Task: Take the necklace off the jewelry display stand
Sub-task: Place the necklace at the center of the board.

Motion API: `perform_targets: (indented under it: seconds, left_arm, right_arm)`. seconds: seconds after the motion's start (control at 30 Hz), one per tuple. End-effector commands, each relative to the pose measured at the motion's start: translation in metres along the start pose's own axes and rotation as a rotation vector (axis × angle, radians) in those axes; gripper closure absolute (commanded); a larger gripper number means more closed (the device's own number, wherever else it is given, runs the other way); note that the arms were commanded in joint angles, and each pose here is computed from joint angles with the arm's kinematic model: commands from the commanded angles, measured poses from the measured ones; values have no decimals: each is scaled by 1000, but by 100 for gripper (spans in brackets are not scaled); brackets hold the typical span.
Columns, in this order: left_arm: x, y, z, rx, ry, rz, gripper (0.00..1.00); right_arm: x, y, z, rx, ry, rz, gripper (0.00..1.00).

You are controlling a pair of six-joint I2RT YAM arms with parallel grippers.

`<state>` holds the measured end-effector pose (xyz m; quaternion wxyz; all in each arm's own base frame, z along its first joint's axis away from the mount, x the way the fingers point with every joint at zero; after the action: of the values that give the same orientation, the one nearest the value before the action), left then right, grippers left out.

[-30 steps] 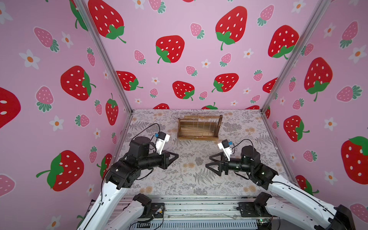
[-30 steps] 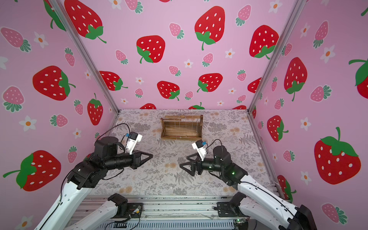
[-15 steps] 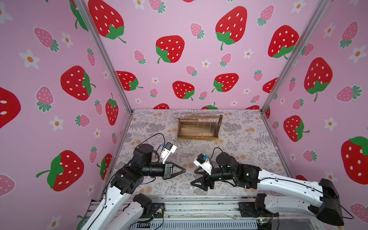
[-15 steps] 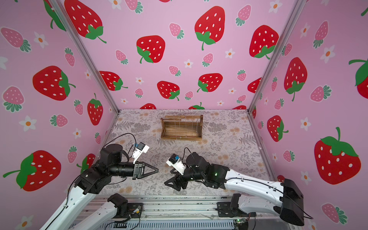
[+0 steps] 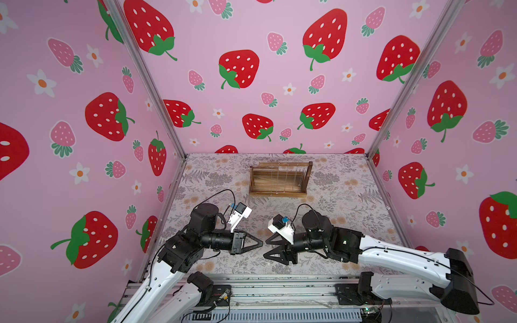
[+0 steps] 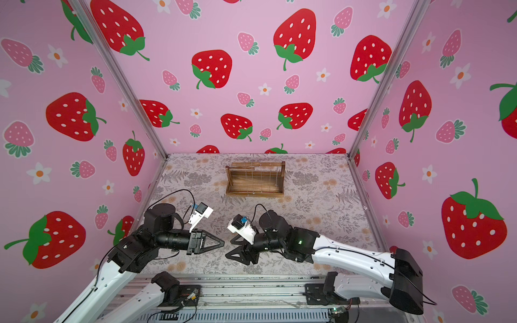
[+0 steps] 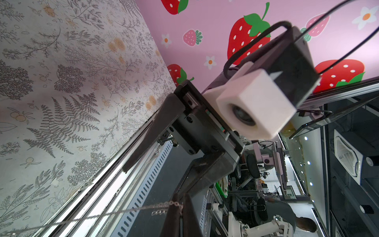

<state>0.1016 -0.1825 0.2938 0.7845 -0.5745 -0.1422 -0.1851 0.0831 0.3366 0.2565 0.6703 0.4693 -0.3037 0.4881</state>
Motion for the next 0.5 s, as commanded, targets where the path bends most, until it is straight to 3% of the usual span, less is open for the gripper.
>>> perform_targets:
  seconds: [0.0,0.33,0.47]
  left_arm:
    - [-1,-9,-2,-62,30,-14,100]
    - [-5,-14,-5,-90,64,-11,100]
    - [-4,-16,-7,-91,63,-14,100]
  right_arm:
    - [18,13,-1,66,-41,41,44]
    - [30,16,6,51,-72,73,45]
    - [31,19,6,74,-72,71,51]
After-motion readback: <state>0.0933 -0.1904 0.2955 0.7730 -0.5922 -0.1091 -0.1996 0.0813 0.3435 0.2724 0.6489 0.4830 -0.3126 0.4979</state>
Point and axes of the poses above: each gripper's point midway between its finger pads, its own z axis back along the fingers, its own y axis along the line the jaws close on, x = y × z, the point moved 4 cm from there along z, back along the fingers, and after that the axes turned 2 degrees about z, right-handed, at the moved point
